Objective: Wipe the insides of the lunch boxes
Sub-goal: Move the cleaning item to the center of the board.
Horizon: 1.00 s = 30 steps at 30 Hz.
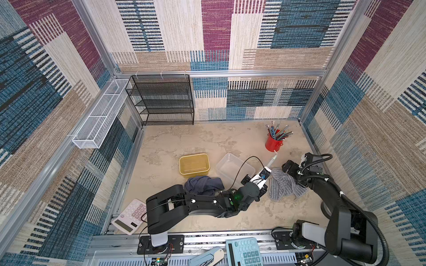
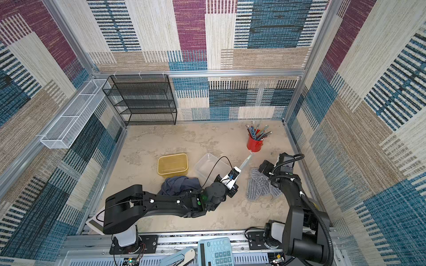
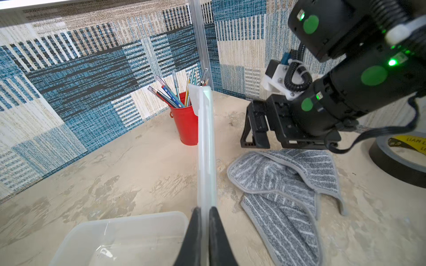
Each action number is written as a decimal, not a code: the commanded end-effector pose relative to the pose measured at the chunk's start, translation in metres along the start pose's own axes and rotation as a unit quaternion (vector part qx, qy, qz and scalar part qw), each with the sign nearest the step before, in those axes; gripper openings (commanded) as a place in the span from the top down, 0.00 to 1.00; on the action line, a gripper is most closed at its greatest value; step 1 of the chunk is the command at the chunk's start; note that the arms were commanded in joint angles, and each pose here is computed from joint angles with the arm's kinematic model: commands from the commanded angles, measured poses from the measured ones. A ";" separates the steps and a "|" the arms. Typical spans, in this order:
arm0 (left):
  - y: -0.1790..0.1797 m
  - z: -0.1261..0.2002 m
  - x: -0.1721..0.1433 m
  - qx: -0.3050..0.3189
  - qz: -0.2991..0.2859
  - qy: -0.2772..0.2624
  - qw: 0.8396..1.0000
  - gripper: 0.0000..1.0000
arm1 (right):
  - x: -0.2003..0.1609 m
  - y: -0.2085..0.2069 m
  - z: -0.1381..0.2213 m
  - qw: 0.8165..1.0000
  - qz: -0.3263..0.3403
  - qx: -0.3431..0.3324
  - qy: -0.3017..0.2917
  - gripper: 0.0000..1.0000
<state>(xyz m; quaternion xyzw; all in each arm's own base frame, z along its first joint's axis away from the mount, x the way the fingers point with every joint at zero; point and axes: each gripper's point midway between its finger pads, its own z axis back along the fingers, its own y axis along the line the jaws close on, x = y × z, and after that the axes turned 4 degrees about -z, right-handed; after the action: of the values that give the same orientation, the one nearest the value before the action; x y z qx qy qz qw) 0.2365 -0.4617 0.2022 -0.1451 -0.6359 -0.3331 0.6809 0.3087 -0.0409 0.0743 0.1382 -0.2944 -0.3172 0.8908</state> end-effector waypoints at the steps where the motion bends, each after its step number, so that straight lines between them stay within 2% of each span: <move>1: 0.000 0.003 0.008 -0.001 0.023 -0.011 1.000 1.00 | -0.005 -0.005 -0.001 0.999 -0.032 -0.010 0.005 0.04; 4: 0.000 0.003 0.007 -0.002 0.025 -0.013 1.000 1.00 | -0.007 -0.012 -0.002 0.999 -0.041 -0.022 -0.001 0.05; 8: -0.002 0.003 0.004 -0.005 0.022 -0.012 1.000 1.00 | -0.019 -0.015 -0.011 0.998 -0.042 -0.026 0.031 0.10; 12: -0.004 0.005 0.005 -0.004 0.012 -0.011 1.000 1.00 | -0.013 -0.030 -0.007 0.997 -0.038 -0.062 -0.001 0.06; 14: -0.007 0.004 0.003 -0.004 -0.001 -0.009 1.000 1.00 | -0.012 -0.028 -0.008 0.998 -0.030 -0.056 -0.004 0.07; 18: -0.009 0.004 0.004 -0.001 -0.009 -0.008 1.000 1.00 | -0.027 -0.030 -0.025 0.998 -0.027 -0.048 0.037 0.19; 20: -0.010 0.005 0.005 -0.001 -0.013 -0.008 1.000 1.00 | -0.028 -0.038 -0.028 0.997 -0.027 -0.064 0.032 0.29; 22: -0.012 0.007 0.006 -0.003 -0.021 -0.007 1.000 1.00 | -0.012 -0.045 -0.026 0.996 -0.026 -0.091 0.006 0.42; 24: -0.019 0.007 0.003 -0.009 -0.033 -0.004 0.999 1.00 | 0.016 -0.047 -0.020 0.993 -0.030 -0.104 -0.036 0.48; 28: -0.032 0.007 -0.007 -0.012 -0.076 0.012 0.997 1.00 | 0.064 -0.061 -0.017 0.987 -0.040 -0.128 -0.084 0.44; 30: -0.040 0.009 -0.013 -0.015 -0.100 0.019 0.995 1.00 | 0.079 -0.069 -0.023 0.986 -0.034 -0.143 -0.085 0.41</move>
<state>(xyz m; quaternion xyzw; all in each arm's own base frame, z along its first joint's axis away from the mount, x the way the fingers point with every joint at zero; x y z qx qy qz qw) 0.2071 -0.4807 0.1845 -0.1188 -0.6255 -0.3897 0.6654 0.3271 -0.1186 0.0551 0.0316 -0.2976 -0.4018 0.8654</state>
